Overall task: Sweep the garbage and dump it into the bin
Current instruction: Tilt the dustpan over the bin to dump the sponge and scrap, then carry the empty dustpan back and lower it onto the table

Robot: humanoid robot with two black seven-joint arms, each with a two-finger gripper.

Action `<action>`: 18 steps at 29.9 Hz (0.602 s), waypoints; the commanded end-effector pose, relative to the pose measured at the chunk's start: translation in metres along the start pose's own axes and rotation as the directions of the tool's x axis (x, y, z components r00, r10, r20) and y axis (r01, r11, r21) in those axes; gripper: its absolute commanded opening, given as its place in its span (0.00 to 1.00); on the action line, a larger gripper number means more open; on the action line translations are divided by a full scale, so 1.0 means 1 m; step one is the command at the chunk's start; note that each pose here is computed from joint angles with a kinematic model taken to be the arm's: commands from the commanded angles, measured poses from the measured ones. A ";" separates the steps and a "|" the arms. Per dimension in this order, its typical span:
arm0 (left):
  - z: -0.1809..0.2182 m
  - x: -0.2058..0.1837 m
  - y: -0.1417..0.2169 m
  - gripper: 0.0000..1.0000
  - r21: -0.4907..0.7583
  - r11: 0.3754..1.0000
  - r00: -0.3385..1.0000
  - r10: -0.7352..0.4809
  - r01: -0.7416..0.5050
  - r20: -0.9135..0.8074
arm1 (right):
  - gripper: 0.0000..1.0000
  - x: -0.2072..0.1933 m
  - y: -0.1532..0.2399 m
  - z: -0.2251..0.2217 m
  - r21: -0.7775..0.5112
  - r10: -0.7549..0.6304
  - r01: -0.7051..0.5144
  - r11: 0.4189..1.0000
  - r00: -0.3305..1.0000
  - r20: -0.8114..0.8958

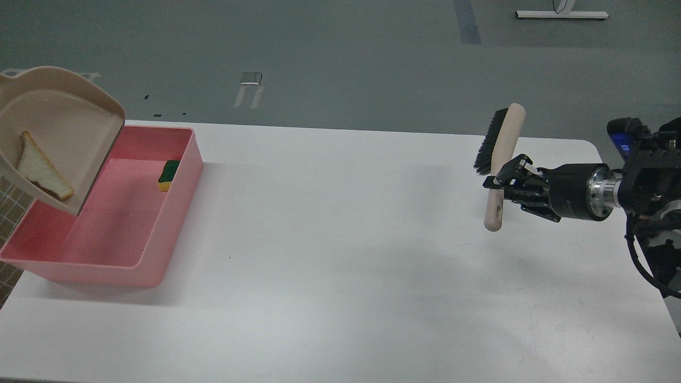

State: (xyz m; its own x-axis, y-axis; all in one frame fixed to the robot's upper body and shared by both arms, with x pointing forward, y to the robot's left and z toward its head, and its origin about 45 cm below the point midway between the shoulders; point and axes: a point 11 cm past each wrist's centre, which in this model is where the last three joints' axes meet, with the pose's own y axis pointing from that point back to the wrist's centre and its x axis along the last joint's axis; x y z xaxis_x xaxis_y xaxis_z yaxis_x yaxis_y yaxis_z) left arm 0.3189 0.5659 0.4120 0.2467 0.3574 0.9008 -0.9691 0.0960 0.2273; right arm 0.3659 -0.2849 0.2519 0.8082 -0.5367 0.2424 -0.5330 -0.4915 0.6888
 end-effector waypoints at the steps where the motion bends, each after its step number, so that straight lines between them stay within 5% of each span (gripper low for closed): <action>1: 0.003 0.005 0.000 0.00 -0.002 1.000 0.999 0.002 -0.002 0.038 | 0.00 0.001 0.000 -0.001 0.003 0.002 -0.002 1.000 1.000 -0.001; 18: 0.017 0.023 0.005 0.00 -0.036 0.998 0.997 0.051 -0.049 0.062 | 0.00 0.002 0.001 -0.004 0.009 0.005 -0.005 1.000 1.000 -0.004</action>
State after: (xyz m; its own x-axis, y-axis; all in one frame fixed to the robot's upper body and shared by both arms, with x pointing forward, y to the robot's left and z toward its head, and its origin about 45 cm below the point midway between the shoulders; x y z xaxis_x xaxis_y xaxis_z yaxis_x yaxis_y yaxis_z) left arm 0.3178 0.5604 0.4411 0.2009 0.2651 0.9430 -0.9782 0.1050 0.1789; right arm 0.3674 -0.2838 0.2559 0.8065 -0.5363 0.2488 -0.5394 -0.4952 0.6810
